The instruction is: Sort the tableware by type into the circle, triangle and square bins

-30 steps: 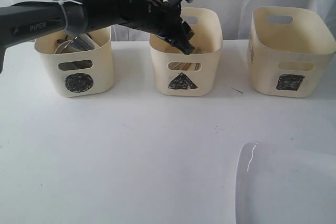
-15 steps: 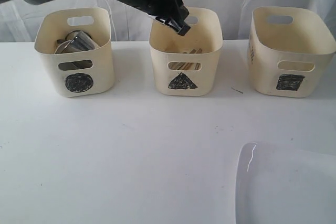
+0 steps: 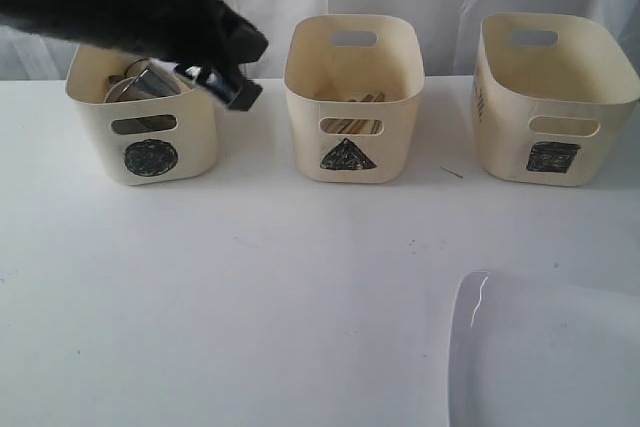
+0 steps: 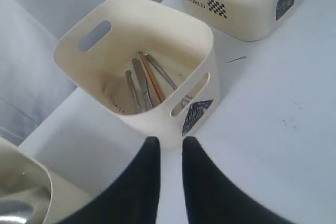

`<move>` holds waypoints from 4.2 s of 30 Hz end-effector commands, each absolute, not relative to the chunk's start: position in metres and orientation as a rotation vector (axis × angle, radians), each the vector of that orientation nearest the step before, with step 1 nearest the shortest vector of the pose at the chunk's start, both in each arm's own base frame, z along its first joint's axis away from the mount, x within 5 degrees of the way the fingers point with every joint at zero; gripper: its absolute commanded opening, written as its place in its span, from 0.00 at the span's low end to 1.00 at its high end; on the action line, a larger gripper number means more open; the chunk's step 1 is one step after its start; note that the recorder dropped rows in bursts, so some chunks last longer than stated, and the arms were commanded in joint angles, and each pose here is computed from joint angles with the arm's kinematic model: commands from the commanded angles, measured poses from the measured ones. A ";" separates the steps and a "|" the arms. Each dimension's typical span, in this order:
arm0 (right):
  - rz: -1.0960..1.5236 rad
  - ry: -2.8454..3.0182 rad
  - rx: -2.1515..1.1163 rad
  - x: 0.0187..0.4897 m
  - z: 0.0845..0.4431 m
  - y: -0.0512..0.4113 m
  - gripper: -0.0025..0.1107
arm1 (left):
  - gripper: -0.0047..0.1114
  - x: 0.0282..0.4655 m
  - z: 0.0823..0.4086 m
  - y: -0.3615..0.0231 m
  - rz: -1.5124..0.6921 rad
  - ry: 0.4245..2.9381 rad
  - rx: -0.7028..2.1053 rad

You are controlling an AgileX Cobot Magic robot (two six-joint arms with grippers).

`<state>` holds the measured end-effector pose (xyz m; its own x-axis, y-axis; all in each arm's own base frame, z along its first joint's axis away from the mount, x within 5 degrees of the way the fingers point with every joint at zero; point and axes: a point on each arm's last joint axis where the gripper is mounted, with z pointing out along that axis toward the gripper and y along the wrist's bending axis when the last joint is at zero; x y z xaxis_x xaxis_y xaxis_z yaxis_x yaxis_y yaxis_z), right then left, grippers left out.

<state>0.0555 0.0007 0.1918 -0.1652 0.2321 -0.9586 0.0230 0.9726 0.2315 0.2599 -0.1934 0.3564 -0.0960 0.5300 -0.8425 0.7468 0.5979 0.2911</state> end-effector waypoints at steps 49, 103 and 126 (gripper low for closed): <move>0.186 1.722 0.196 0.055 0.191 0.000 0.02 | 0.23 0.041 0.169 -0.034 -0.161 1.632 0.977; 0.186 1.722 0.196 0.055 0.191 0.000 0.02 | 0.23 0.048 0.167 -0.020 -0.186 1.881 0.432; 0.186 1.722 0.196 0.055 0.191 0.000 0.02 | 0.23 0.048 0.167 -0.019 -0.199 1.888 0.394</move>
<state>0.0555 0.0007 0.1918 -0.1652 0.2320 -0.9586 0.0230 0.9726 0.2315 0.0483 -0.0196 0.1680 -0.3042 0.1809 -0.9353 0.3703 0.9270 0.0588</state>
